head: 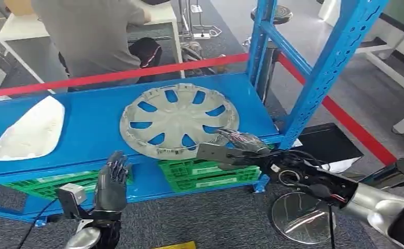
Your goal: Take the parts from the cabinet and place them on the table.
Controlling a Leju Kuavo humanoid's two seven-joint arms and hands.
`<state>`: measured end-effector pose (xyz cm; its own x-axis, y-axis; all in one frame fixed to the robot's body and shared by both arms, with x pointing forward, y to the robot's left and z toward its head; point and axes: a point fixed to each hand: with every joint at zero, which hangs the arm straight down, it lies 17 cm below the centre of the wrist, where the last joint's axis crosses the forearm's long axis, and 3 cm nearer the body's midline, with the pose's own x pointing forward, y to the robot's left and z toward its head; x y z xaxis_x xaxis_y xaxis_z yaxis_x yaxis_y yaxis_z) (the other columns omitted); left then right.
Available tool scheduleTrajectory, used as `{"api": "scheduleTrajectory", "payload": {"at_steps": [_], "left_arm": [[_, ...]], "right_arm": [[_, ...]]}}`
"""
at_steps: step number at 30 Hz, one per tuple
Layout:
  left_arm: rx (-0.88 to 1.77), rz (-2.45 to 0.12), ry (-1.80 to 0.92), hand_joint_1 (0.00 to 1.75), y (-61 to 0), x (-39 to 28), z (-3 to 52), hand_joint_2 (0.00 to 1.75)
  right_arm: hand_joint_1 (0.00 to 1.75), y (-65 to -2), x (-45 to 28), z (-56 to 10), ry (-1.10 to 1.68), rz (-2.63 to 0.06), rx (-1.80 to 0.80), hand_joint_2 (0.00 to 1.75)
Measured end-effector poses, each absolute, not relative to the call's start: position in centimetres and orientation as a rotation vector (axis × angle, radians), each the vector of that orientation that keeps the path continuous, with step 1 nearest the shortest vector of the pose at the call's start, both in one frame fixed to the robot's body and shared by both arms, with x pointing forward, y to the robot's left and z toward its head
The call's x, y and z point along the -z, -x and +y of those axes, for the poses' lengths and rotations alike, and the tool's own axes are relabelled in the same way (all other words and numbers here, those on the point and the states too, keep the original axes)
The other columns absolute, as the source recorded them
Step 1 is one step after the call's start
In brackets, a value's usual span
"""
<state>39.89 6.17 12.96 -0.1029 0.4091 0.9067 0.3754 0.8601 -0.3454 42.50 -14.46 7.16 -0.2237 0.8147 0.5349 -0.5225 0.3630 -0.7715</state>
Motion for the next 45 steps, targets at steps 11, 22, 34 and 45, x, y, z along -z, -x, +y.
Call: {"api": "scheduleTrajectory", "payload": {"at_steps": [11, 22, 34, 45], "left_arm": [[-0.03, -1.716, 0.625, 0.0, -39.9, -13.4, 5.8, 0.0], [-0.026, -1.718, 0.633, 0.0, -39.9, -13.5, 5.7, 0.0], [-0.022, -1.723, 0.638, 0.0, -40.0, -13.7, 5.7, 0.0], [-0.018, -1.723, 0.659, 0.0, -39.8, -13.8, 5.3, 0.0]], "right_arm": [[0.0, -43.4, -5.1, -15.9, 0.302, -1.238, -1.293, 1.75], [0.0, -44.7, -4.6, -16.0, 0.258, -1.247, -1.295, 1.75], [0.0, -46.4, -3.9, -15.1, 0.254, -1.277, -1.317, 1.75], [0.0, -47.1, -4.9, -12.7, 0.261, -1.367, -1.394, 1.75]]}}
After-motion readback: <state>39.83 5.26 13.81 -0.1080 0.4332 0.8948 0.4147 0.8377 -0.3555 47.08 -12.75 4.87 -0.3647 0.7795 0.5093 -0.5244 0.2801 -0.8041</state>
